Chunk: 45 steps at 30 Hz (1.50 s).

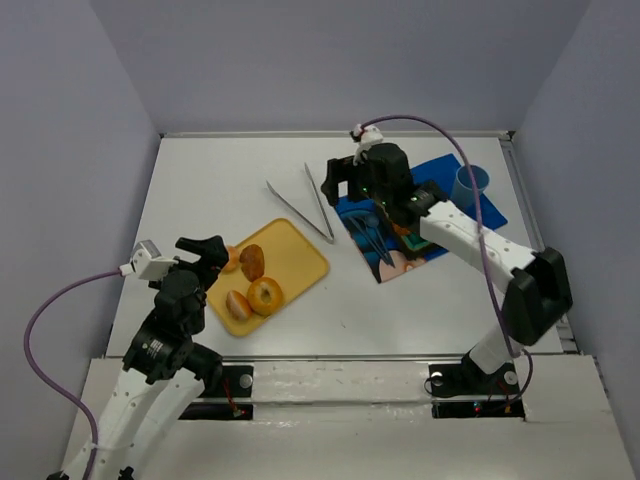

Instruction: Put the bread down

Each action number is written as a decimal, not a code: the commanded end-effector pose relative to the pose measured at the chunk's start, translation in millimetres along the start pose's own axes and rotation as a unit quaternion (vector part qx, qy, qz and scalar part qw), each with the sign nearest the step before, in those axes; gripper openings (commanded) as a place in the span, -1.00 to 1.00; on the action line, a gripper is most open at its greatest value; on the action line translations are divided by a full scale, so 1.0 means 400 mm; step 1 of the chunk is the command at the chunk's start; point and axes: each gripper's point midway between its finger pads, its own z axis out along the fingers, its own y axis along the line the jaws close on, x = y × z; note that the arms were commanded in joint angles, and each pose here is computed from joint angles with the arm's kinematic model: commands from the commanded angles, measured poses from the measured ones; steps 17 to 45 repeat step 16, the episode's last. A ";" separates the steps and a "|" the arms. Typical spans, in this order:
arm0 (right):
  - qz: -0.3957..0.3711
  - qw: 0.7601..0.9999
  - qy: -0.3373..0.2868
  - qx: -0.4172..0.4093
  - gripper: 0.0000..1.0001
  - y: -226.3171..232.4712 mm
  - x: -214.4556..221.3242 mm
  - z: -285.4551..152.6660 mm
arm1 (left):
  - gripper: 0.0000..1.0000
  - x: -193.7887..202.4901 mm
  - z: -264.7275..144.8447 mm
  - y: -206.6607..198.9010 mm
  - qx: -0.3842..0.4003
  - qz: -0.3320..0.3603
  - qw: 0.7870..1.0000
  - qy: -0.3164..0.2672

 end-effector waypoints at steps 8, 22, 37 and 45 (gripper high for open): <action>0.092 0.984 -0.099 0.118 1.00 -0.136 0.065 -0.334 | 0.98 0.001 0.007 -0.053 0.004 0.006 1.000 0.026; 0.102 0.978 -0.126 0.133 1.00 -0.166 0.092 -0.421 | 0.98 -0.003 0.006 -0.064 0.016 0.003 1.000 0.023; 0.102 0.978 -0.126 0.133 1.00 -0.166 0.092 -0.421 | 0.98 -0.003 0.006 -0.064 0.016 0.003 1.000 0.023; 0.102 0.978 -0.126 0.133 1.00 -0.166 0.092 -0.421 | 0.98 -0.003 0.006 -0.064 0.016 0.003 1.000 0.023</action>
